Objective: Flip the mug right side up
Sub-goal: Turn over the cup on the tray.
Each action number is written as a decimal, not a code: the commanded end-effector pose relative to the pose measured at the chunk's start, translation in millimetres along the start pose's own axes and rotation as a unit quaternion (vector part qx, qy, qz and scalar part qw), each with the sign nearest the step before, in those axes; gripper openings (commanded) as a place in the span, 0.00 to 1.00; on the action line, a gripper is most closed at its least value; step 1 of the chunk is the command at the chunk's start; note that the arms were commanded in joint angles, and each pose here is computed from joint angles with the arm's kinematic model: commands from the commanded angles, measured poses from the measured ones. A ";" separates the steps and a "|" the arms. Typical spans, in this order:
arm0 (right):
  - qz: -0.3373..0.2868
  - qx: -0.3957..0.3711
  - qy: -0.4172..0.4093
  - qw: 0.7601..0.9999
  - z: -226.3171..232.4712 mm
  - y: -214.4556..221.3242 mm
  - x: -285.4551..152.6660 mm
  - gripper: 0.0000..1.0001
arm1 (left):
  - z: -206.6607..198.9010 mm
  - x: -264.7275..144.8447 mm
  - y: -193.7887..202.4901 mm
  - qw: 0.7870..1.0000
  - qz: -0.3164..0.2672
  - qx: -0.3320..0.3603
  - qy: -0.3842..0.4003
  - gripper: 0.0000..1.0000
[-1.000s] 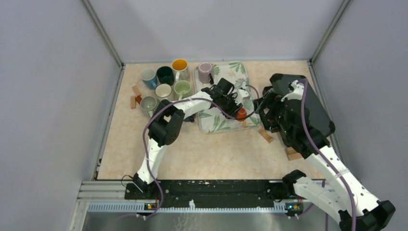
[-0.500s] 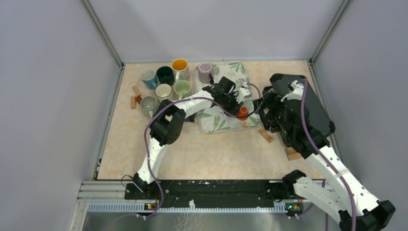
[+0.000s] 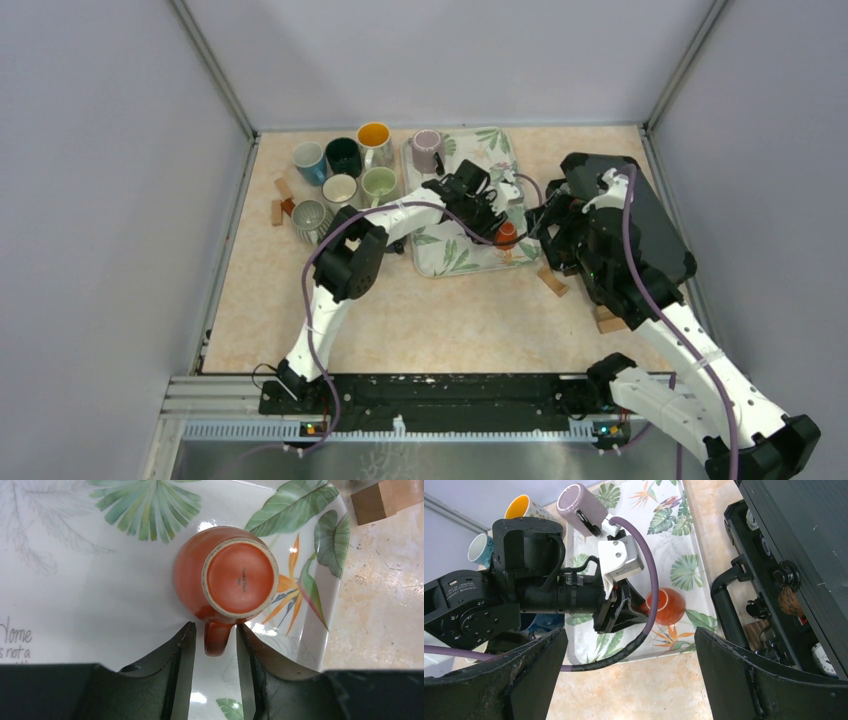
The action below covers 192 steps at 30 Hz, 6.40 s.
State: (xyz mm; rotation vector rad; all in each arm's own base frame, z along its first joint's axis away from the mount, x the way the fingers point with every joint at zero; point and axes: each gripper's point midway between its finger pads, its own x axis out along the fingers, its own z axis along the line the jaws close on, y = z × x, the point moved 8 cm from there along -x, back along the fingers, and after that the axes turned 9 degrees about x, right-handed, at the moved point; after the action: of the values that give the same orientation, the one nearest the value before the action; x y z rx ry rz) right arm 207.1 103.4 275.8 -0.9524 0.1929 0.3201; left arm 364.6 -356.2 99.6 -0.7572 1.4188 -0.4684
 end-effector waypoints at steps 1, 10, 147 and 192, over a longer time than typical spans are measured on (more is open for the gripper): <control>-0.008 0.004 -0.011 1.000 3.1 -3.1 0.2 0.99 | 4.7 -7.0 -24.0 0.999 -0.035 0.021 -0.006 0.41; -0.005 0.003 -0.010 1.000 2.2 -1.1 1.0 0.99 | 6.6 -3.8 -23.5 0.999 -0.032 0.022 -0.004 0.35; 0.057 0.286 -0.329 0.898 67.2 -12.2 62.7 0.29 | -64.5 -190.9 -104.8 0.738 -0.451 -0.364 0.345 0.00; 0.088 0.216 -0.261 0.937 53.6 12.4 70.4 0.00 | -58.6 -150.6 -78.3 0.723 -0.452 -0.405 0.331 0.24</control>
State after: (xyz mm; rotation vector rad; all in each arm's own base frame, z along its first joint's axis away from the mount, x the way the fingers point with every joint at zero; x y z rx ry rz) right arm 263.5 166.2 263.4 -0.3451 -0.0923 0.6941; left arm 321.1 -311.8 249.3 -2.3251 1.8226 -0.7476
